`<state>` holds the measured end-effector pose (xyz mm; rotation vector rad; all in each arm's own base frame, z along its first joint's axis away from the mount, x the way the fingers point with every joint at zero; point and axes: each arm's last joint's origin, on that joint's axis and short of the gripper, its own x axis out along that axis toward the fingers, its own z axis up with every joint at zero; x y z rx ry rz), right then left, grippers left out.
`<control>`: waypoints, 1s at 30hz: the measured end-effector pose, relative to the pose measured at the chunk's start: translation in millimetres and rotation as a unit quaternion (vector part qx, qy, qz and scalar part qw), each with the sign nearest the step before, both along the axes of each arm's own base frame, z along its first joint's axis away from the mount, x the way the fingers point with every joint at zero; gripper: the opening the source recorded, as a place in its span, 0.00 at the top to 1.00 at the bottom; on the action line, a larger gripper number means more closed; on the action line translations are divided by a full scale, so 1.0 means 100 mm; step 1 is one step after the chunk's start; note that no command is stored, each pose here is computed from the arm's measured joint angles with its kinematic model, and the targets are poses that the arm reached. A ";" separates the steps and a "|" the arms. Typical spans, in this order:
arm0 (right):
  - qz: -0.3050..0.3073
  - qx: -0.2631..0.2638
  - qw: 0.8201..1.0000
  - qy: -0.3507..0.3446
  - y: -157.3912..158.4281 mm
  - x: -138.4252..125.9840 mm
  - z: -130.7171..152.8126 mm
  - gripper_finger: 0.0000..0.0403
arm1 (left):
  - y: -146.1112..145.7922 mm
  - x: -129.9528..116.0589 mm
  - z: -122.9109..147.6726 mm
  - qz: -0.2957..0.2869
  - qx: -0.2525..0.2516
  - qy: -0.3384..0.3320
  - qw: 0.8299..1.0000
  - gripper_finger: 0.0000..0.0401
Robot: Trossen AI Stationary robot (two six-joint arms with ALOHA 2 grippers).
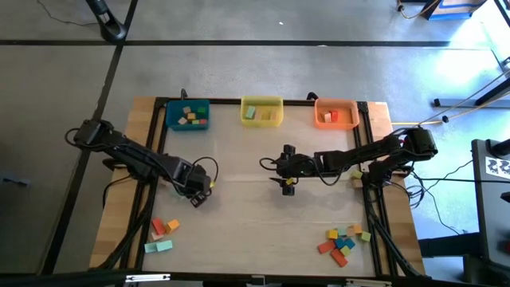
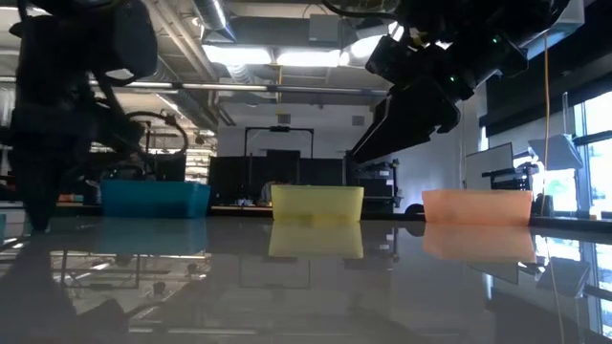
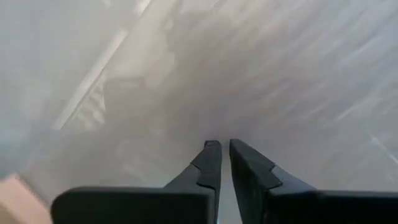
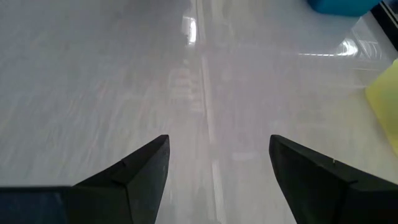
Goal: Sort blocks by size
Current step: Put the light blue rectangle block into the yellow bin
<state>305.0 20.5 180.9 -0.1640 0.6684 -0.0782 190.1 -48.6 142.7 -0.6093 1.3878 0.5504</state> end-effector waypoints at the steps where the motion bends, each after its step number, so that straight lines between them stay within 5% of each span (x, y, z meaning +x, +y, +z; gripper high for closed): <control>1: 0.000 0.000 1.000 0.000 0.00 0.00 0.00 0.32 | 0.00 0.01 0.00 0.001 0.001 -0.005 1.000 0.96; 15: 0.000 -0.001 1.000 -0.004 0.00 0.00 0.01 0.32 | 0.00 0.00 0.05 -0.034 -0.007 -0.012 0.999 0.94; 30: 0.001 -0.004 1.000 -0.005 0.00 0.01 0.01 0.32 | 0.00 -0.08 0.18 -0.171 -0.011 -0.030 0.985 0.50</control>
